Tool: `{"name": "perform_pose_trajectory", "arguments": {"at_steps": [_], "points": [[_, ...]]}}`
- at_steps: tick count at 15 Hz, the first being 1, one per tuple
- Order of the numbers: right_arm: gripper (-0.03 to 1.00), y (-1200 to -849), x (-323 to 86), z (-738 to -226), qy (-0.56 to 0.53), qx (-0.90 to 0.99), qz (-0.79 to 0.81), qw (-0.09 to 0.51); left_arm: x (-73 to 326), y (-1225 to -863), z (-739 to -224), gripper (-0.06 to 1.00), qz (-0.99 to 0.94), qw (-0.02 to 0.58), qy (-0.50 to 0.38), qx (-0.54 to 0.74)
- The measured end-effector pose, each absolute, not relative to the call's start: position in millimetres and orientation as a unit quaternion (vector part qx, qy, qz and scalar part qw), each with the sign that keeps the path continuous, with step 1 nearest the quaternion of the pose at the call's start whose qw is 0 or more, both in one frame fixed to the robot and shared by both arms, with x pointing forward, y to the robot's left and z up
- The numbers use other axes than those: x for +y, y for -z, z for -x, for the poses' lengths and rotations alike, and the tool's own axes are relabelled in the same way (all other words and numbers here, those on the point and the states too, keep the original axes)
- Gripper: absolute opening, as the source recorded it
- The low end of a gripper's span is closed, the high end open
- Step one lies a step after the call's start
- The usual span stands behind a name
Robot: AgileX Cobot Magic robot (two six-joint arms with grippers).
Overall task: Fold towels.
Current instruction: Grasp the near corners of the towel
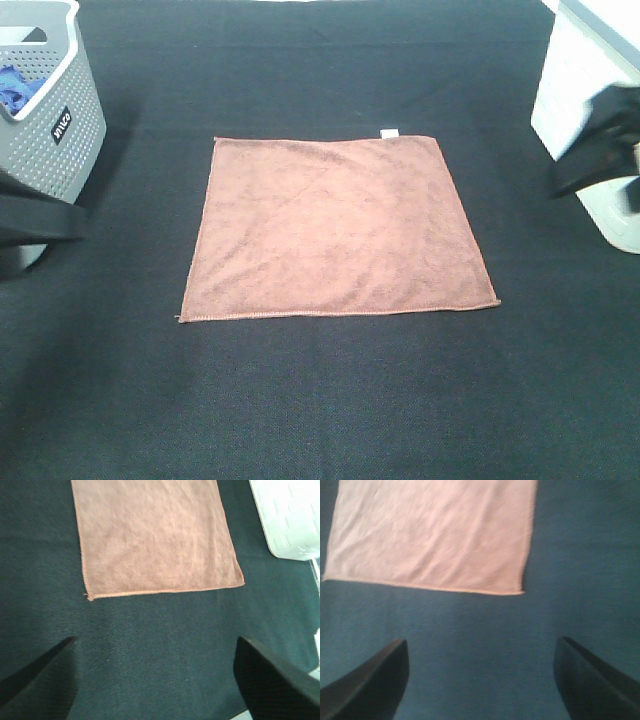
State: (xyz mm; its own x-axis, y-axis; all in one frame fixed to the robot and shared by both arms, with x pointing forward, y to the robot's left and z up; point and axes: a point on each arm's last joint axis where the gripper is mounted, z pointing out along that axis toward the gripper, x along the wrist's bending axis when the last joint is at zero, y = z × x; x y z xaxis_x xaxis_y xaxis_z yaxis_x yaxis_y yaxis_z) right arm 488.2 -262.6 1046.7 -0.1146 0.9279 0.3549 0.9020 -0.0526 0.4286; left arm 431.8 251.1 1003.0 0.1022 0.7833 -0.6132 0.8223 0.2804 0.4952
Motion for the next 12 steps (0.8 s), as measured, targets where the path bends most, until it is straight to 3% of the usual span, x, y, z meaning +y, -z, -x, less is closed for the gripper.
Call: {"name": "perform_pose_trajectory", "arguments": {"at_steps": [5,7,12], "points": [[0.75,-989,-256,-546,-0.266,0.697,-0.663,-0.062,247,-948,-487,0.78,-0.593,0.414,0.077,0.686],[0.75,-966,-273,-564,-0.283,0.674,-0.675,-0.101,247,-930,-512,0.76,-0.597,0.400,0.092,0.690],[0.74,-931,-299,-578,-0.271,0.661,-0.688,-0.125,244,-901,-543,0.76,-0.595,0.380,0.123,0.698]]}}
